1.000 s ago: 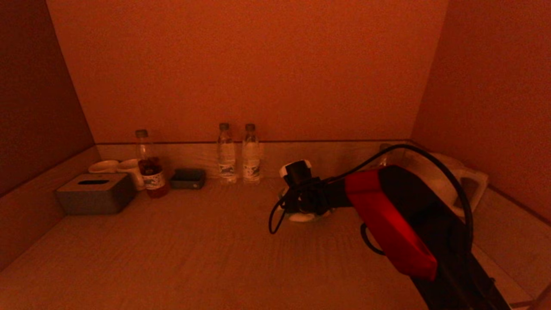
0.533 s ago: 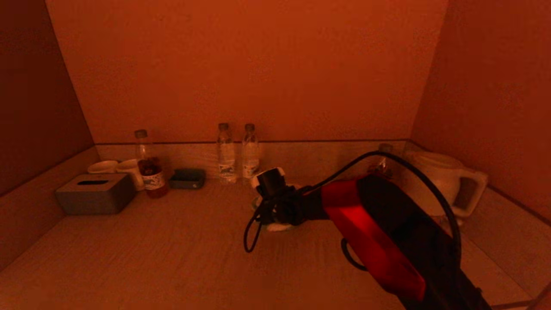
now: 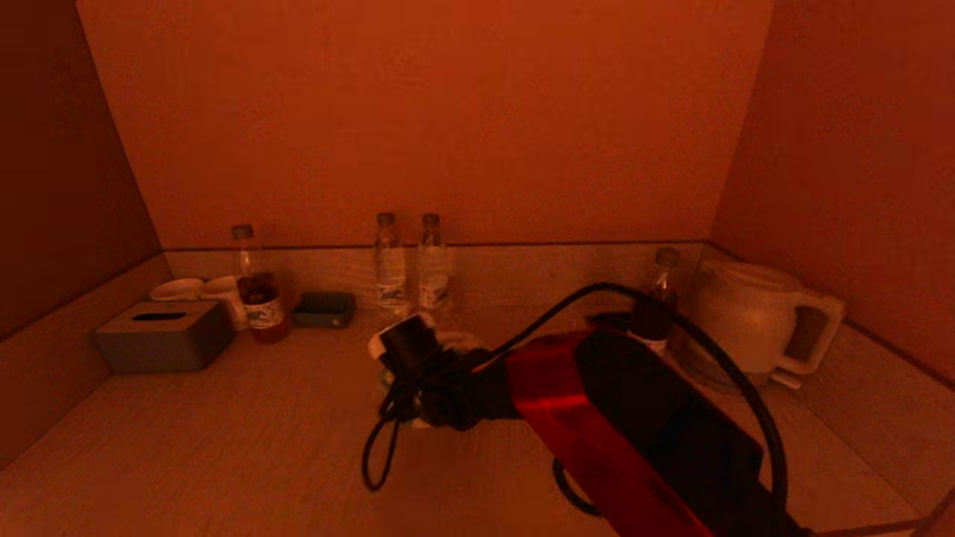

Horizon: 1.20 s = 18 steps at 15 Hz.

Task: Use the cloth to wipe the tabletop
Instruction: Sweep the stains on the table

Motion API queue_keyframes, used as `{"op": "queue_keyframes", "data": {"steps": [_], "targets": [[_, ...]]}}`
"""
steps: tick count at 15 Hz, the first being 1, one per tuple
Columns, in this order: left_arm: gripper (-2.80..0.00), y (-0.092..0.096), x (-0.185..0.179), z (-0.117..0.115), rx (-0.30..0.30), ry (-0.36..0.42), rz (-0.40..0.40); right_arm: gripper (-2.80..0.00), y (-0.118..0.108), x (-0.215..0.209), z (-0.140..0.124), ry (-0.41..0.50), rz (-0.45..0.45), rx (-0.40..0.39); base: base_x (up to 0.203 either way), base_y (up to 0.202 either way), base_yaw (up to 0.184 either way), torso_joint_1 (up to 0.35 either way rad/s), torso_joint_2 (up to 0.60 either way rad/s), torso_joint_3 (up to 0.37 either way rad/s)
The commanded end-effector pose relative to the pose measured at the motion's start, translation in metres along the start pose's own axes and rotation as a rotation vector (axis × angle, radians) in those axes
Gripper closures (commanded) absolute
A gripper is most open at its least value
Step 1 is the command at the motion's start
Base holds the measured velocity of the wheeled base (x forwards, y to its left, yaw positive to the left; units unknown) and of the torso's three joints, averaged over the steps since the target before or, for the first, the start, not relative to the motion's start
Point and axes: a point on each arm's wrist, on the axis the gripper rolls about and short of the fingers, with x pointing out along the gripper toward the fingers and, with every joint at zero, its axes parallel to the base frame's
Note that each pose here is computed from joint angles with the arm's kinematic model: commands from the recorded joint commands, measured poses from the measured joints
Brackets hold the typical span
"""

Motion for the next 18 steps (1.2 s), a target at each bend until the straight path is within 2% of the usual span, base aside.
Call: {"op": "queue_keyframes", "data": {"steps": [1, 4, 5, 6, 7, 10, 15, 18], "targets": [[0.0, 0.0, 0.0, 0.0, -0.001, -0.001, 0.0, 0.0, 0.024, -0.011, -0.003, -0.009, 0.033, -0.03, 0.0, 0.0, 0.0, 0.0, 0.0, 0.0], [0.0, 0.0, 0.0, 0.0, -0.001, -0.001, 0.0, 0.0, 0.024, -0.011, -0.003, -0.009, 0.033, -0.03, 0.0, 0.0, 0.0, 0.0, 0.0, 0.0], [0.0, 0.0, 0.0, 0.0, -0.001, -0.001, 0.001, 0.0, 0.034, -0.017, -0.009, 0.001, 0.033, -0.042, 0.0, 0.0, 0.0, 0.0, 0.0, 0.0], [0.0, 0.0, 0.0, 0.0, -0.001, -0.001, 0.001, 0.0, 0.055, -0.027, -0.019, 0.012, 0.052, -0.074, 0.0, 0.0, 0.0, 0.0, 0.0, 0.0], [0.0, 0.0, 0.0, 0.0, -0.001, -0.001, 0.001, 0.0, 0.061, -0.035, -0.027, 0.03, 0.047, -0.086, 0.0, 0.0, 0.0, 0.0, 0.0, 0.0], [0.0, 0.0, 0.0, 0.0, -0.001, -0.001, 0.001, 0.0, 0.057, -0.045, -0.028, 0.035, 0.023, -0.07, 0.0, 0.0, 0.0, 0.0, 0.0, 0.0], [0.0, 0.0, 0.0, 0.0, -0.001, -0.001, 0.001, 0.0, 0.035, -0.069, -0.034, 0.068, -0.033, -0.035, 0.0, 0.0, 0.0, 0.0, 0.0, 0.0], [0.0, 0.0, 0.0, 0.0, -0.001, -0.001, 0.0, 0.0, -0.007, -0.082, -0.047, 0.133, -0.126, 0.003, 0.0, 0.0, 0.0, 0.0, 0.0, 0.0]]}}
